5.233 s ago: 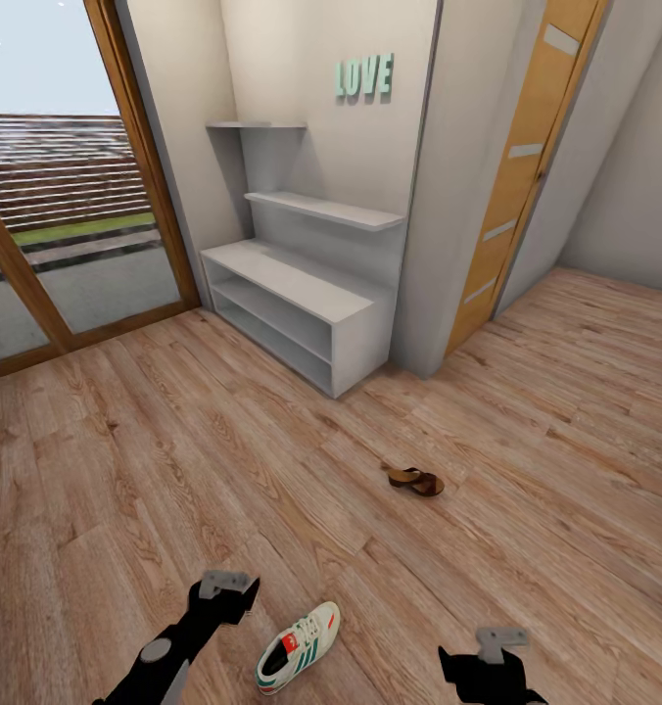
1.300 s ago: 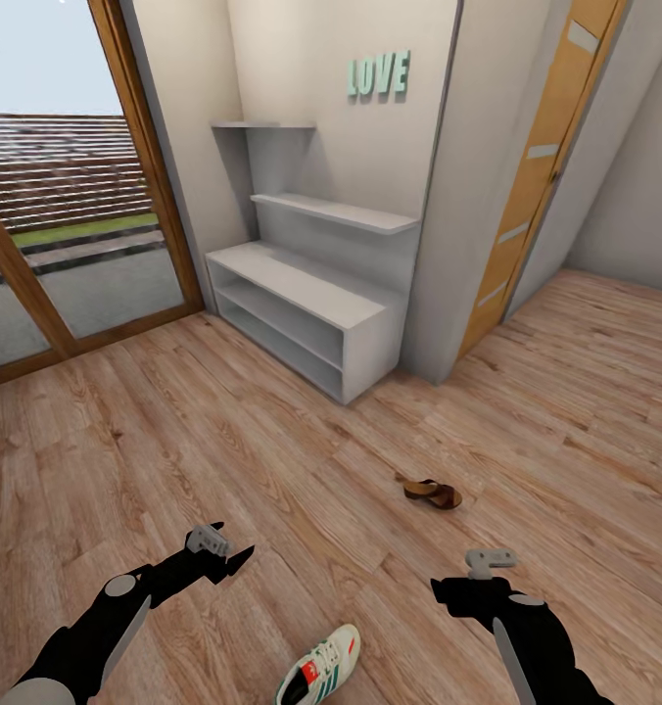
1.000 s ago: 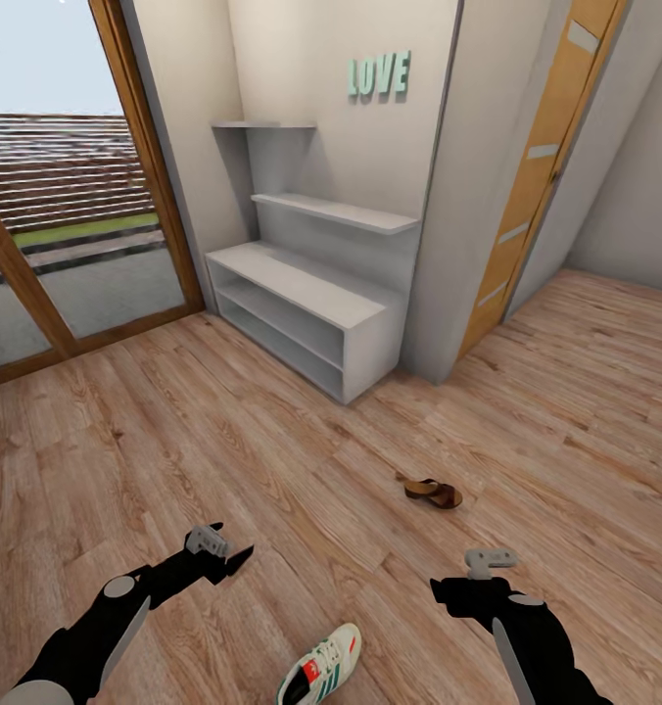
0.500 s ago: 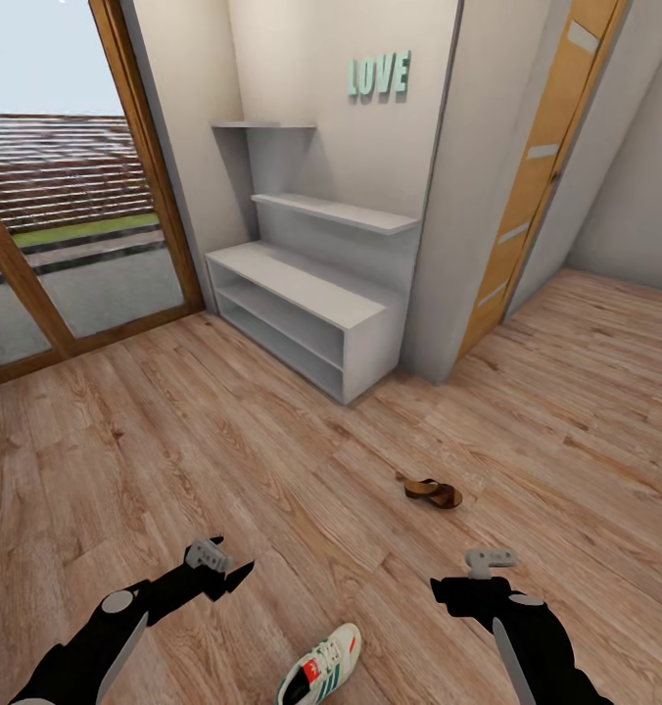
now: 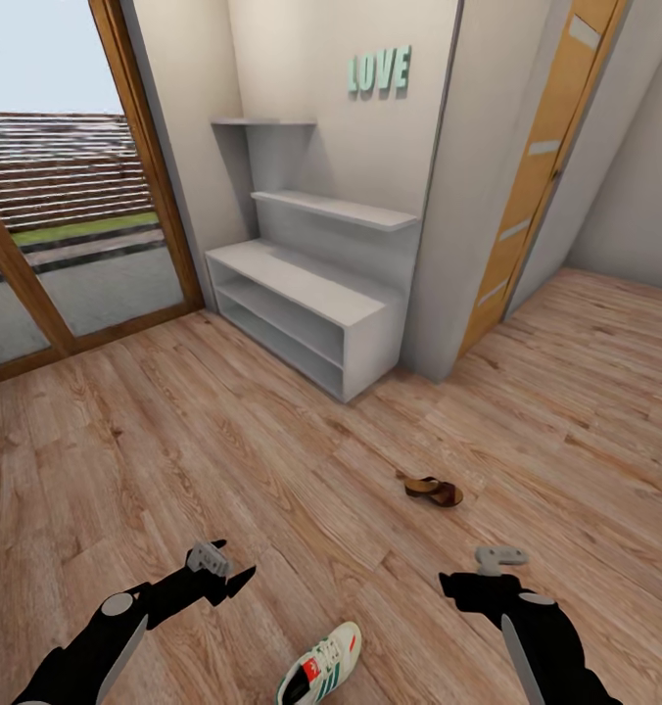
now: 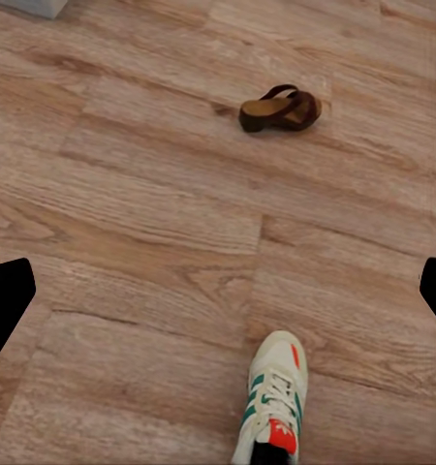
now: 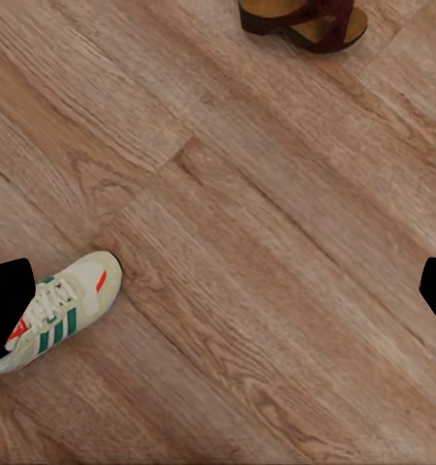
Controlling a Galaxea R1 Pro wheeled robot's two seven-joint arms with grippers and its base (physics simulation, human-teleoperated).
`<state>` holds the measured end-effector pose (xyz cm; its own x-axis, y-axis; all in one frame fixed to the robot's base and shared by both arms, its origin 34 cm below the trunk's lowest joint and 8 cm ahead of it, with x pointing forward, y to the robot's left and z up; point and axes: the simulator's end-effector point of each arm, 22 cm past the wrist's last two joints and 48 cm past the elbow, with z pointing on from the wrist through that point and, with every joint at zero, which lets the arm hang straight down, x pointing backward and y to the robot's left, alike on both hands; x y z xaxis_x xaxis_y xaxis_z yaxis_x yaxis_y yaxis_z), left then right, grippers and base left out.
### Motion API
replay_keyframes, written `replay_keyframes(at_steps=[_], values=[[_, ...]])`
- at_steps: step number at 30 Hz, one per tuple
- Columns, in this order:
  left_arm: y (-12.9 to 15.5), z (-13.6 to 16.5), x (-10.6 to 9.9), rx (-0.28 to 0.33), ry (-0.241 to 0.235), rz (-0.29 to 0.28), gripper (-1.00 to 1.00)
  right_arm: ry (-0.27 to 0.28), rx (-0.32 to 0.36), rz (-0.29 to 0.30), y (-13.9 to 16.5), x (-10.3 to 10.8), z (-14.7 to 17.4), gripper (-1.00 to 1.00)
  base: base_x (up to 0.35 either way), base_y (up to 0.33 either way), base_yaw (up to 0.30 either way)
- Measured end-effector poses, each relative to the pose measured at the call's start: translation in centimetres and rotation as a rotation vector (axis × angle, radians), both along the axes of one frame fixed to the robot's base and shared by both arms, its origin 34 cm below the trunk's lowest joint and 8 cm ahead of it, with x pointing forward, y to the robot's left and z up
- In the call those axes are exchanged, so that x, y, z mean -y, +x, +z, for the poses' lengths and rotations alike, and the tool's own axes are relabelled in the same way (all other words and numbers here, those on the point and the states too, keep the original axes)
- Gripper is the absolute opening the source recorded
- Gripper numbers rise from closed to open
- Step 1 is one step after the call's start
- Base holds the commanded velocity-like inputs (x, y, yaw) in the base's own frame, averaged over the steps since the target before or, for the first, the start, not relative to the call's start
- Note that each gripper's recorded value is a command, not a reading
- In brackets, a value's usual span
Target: Pick up the two gym shoes and the two sandals from the corridor floor and place them onto the hallstand (shoe rack) in the corridor, making sure they are on the rack and not on the floor. Arrange them so the two gym shoes are next to each other and the two sandals are next to each other.
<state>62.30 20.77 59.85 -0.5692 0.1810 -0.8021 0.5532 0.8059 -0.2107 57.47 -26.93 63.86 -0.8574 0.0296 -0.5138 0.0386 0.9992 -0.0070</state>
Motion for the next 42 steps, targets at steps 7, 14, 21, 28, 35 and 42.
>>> replay_keyframes(at_steps=[7, 14, 21, 28, 35, 42], values=[[-0.4, -1.7, 0.1, -0.012, -0.003, -0.009, 1.0, 0.0, 0.001, -0.002, 0.0, 0.1, -1.2, 1.0, 0.0, 0.0, 0.0], [-0.8, -3.5, 0.1, -0.023, -0.003, -0.008, 1.0, 0.0, 0.003, -0.003, 0.1, 0.1, -2.5, 1.0, 0.0, 0.0, 0.0], [-1.1, -5.3, 0.1, -0.034, -0.003, -0.008, 1.0, 0.003, -0.007, -0.001, -0.2, 0.0, -4.3, 1.0, 0.0, 0.0, -0.007], [-1.4, -6.5, 0.0, -0.045, -0.003, -0.008, 1.0, 0.002, -0.019, 0.0, -0.5, 0.0, -5.5, 1.0, 0.0, 0.0, -0.059], [-1.7, -7.4, 0.1, -0.051, -0.003, -0.008, 1.0, 0.003, -0.025, 0.0, -0.7, 0.0, -6.4, 1.0, 0.0, 0.0, -0.031], [-1.9, -8.8, 0.1, -0.053, -0.003, -0.009, 1.0, 0.003, -0.026, 0.0, -0.9, 0.0, -7.7, 1.0, 0.0, 0.0, -0.007]])
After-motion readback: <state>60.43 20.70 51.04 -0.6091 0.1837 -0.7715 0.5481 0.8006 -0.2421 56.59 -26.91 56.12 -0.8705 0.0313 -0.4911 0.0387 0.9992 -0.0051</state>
